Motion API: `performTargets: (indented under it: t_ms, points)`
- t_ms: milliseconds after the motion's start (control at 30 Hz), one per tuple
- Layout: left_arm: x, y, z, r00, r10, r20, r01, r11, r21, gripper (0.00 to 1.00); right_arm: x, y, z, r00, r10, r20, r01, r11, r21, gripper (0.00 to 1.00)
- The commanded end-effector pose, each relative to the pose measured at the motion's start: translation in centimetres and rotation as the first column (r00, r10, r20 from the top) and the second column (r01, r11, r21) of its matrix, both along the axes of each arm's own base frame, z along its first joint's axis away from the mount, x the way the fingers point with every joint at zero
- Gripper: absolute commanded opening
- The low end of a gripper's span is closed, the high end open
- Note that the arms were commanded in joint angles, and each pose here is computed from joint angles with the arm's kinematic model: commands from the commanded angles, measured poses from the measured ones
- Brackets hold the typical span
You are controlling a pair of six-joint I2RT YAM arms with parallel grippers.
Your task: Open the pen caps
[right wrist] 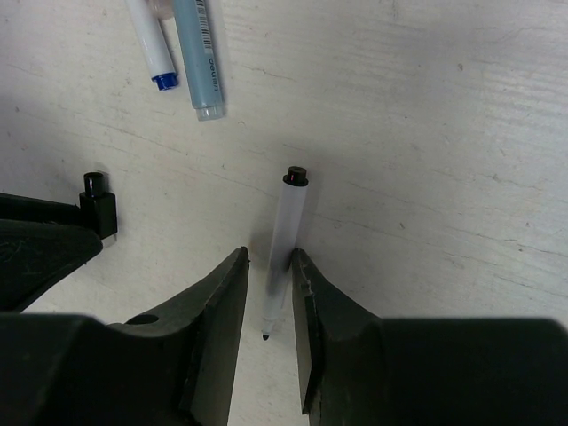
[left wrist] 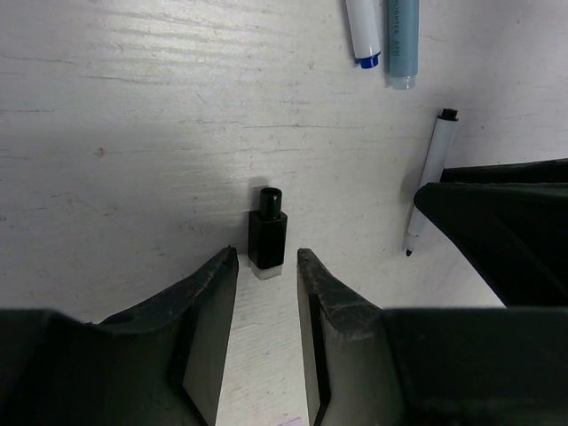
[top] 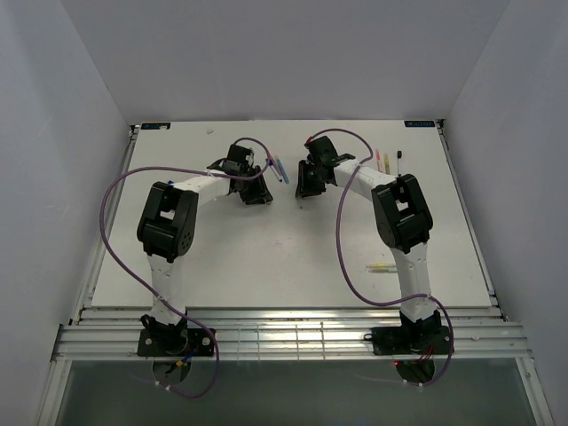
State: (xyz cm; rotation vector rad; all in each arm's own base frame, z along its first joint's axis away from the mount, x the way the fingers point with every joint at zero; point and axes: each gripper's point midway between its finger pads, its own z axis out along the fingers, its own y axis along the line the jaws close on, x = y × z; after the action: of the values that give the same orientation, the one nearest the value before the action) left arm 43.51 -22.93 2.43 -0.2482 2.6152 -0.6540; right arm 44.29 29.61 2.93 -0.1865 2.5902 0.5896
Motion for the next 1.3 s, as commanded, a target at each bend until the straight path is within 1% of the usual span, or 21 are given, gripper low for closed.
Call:
performTargets:
  t_ms: [0, 133, 300, 433, 467, 533, 567, 600, 667, 733, 767, 833, 867, 900, 933, 967, 1000, 1033, 1133, 1233, 1267]
  points:
    - [-1.0, 2.2, -1.6, 0.998, 0.028, -0.052, -0.024, 0.997, 0.077, 0.45, 0.6, 0.2, 0.8, 0.999, 0.025, 0.026, -0.025, 1.0, 0.012, 0.33]
    - [-1.0, 2.7, -1.3, 0.999, 0.032, -0.042, -0.029, 0.996, 0.085, 0.47, 0.9, 0.6, 1.7, 0.998, 0.045, 0.046, -0.046, 0.999, 0.025, 0.36]
    - [-0.8, 3.1, 0.5, 0.999, 0.04, 0.006, -0.041, 0.996, 0.079, 0.53, 1.4, 0.6, 3.4, 0.995, 0.053, 0.089, -0.056, 0.998, 0.03, 0.51]
    - [-0.5, 2.8, 4.3, 0.995, 0.028, 0.095, -0.033, 0.999, 0.042, 0.57, 1.8, 0.4, 5.8, 0.99, 0.045, 0.134, -0.051, 0.998, 0.039, 0.55]
    - [-0.5, 2.9, 4.9, 0.994, 0.027, 0.108, -0.031, 0.999, 0.035, 0.58, 1.8, 0.4, 7.3, 0.986, 0.043, 0.159, -0.051, 0.998, 0.048, 0.56]
    - [-0.8, 2.7, 6.4, 0.991, 0.019, 0.133, -0.022, 1.0, 0.02, 0.6, 1.3, -0.3, 8.1, 0.985, 0.031, 0.169, -0.038, 0.999, 0.037, 0.57]
    - [-0.9, 2.7, 8.2, 0.985, 0.018, 0.17, -0.02, 1.0, 0.006, 0.61, 1.0, -0.6, 9.8, 0.98, 0.023, 0.195, -0.032, 0.999, 0.041, 0.57]
    - [-1.4, 2.8, 8.6, 0.984, 0.017, 0.175, -0.018, 1.0, 0.001, 0.63, 0.7, -1.0, 10.4, 0.979, 0.018, 0.202, -0.026, 0.999, 0.037, 0.59]
    - [-2.0, 2.9, 11.1, 0.974, 0.014, 0.225, -0.009, 1.0, -0.022, 0.64, -0.8, -2.4, 11.5, 0.977, -0.002, 0.215, -0.001, 1.0, 0.016, 0.6]
    - [-3.1, 3.0, 11.6, 0.972, 0.009, 0.234, -0.001, 0.999, -0.036, 0.64, -2.1, -4.1, 11.8, 0.976, -0.034, 0.213, 0.037, 0.999, -0.011, 0.61]
    - [-3.7, 3.1, 13.1, 0.965, 0.008, 0.264, 0.006, 0.999, -0.053, 0.65, -3.9, -5.5, 11.4, 0.98, -0.048, 0.192, 0.054, 0.998, -0.026, 0.62]
    - [-5.1, 2.9, 13.2, 0.965, 0.0, 0.261, 0.022, 0.996, -0.082, 0.65, -5.8, -7.5, 10.7, 0.983, -0.11, 0.148, 0.114, 0.993, -0.019, 0.62]
    - [-5.7, 2.9, 13.4, 0.965, -0.005, 0.264, 0.031, 0.995, -0.098, 0.65, -7.9, -9.3, 9.7, 0.981, -0.151, 0.124, 0.157, 0.987, -0.038, 0.62]
    - [-6.1, 2.8, 14.6, 0.955, -0.002, 0.297, 0.04, 0.992, -0.122, 0.66, -8.8, -10.4, 9.3, 0.977, -0.187, 0.106, 0.192, 0.981, -0.039, 0.61]
    - [-6.9, 2.7, 13.9, 0.961, -0.002, 0.276, 0.041, 0.99, -0.136, 0.66, -9.3, -12.2, 9.0, 0.962, -0.263, 0.08, 0.266, 0.963, -0.032, 0.61]
    - [-7.6, 2.4, 14.0, 0.962, -0.016, 0.273, 0.062, 0.985, -0.159, 0.66, -10.1, -13.6, 10.0, 0.947, -0.308, 0.094, 0.311, 0.95, -0.011, 0.6]
    - [-7.9, 2.2, 14.7, 0.957, -0.019, 0.291, 0.074, 0.981, -0.178, 0.66, -11.8, -15.2, 8.2, 0.938, -0.344, 0.048, 0.346, 0.938, -0.039, 0.6]
    - [-8.3, 2.0, 14.7, 0.958, -0.025, 0.286, 0.083, 0.978, -0.191, 0.66, -11.9, -17.3, 8.2, 0.913, -0.407, 0.04, 0.408, 0.913, -0.026, 0.6]
    - [-9.5, 1.6, 14.9, 0.958, -0.051, 0.281, 0.115, 0.97, -0.215, 0.66, -12.8, -20.4, 9.1, 0.889, -0.455, 0.04, 0.454, 0.89, 0.03, 0.6]
    - [-10.5, 1.2, 15.7, 0.952, -0.071, 0.297, 0.149, 0.957, -0.251, 0.66, -11.8, -22.4, 10.3, 0.883, -0.456, 0.11, 0.458, 0.889, 0.015, 0.6]
    - [-10.8, 1.2, 15.8, 0.953, -0.072, 0.294, 0.152, 0.954, -0.259, 0.66, -11.1, -22.8, 10.0, 0.892, -0.437, 0.119, 0.442, 0.897, -0.017, 0.6]
